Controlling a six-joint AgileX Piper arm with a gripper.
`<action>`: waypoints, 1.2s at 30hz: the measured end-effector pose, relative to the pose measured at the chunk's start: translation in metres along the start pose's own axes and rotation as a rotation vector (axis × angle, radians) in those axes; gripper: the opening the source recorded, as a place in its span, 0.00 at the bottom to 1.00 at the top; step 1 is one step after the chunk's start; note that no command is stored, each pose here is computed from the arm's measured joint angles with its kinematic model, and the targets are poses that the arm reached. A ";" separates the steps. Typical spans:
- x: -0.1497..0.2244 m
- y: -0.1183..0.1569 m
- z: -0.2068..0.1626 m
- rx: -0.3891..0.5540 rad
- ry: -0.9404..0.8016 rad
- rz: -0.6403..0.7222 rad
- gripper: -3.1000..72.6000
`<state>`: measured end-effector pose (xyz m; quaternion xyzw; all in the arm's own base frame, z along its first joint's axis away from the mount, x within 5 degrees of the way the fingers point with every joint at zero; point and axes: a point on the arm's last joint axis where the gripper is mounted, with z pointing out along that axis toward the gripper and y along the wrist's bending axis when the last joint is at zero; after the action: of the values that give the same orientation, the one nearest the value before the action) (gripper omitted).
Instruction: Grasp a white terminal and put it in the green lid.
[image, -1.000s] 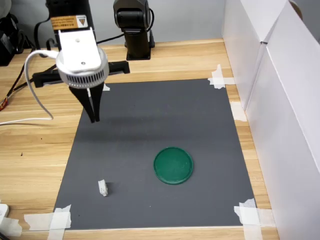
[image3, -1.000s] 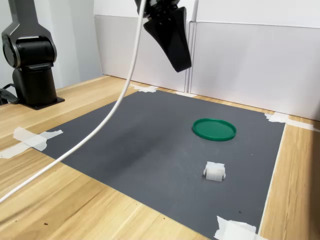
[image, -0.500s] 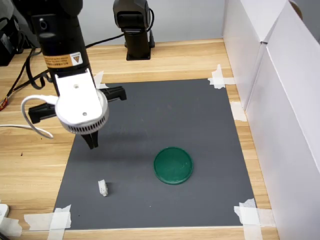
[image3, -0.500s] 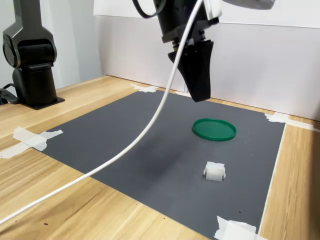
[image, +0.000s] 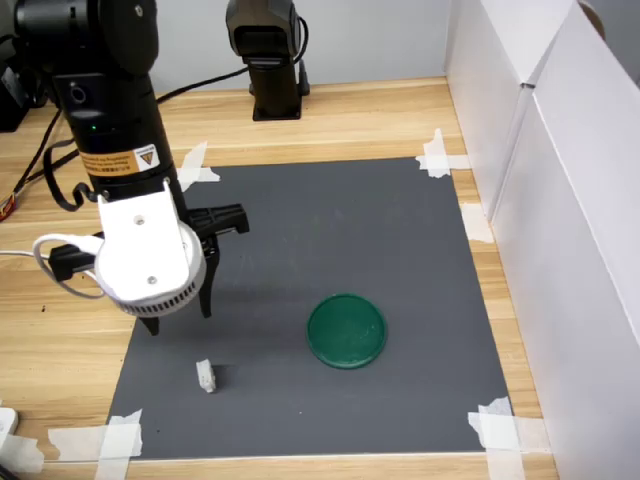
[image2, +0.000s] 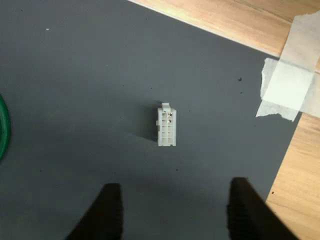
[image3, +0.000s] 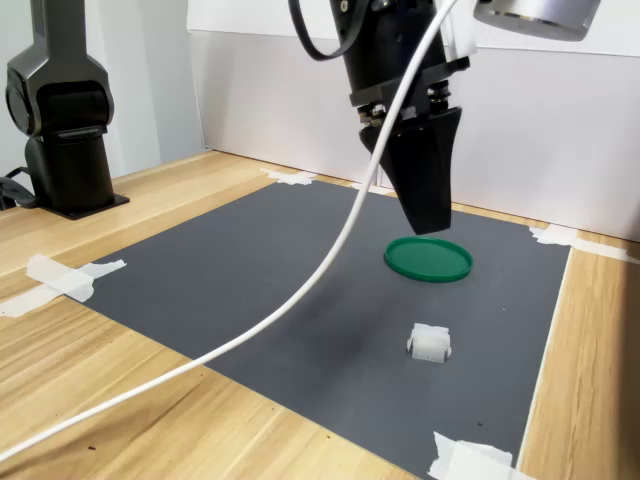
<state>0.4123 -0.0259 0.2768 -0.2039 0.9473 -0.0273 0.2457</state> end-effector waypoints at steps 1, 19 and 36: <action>0.000 0.000 0.001 0.003 0.004 -0.002 0.82; 0.005 -0.002 0.030 -0.016 0.067 -0.119 0.87; 0.007 -0.003 0.068 -0.030 0.054 -0.072 0.87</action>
<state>0.4403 -0.0283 0.2147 -0.2406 0.9459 -0.0272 0.2158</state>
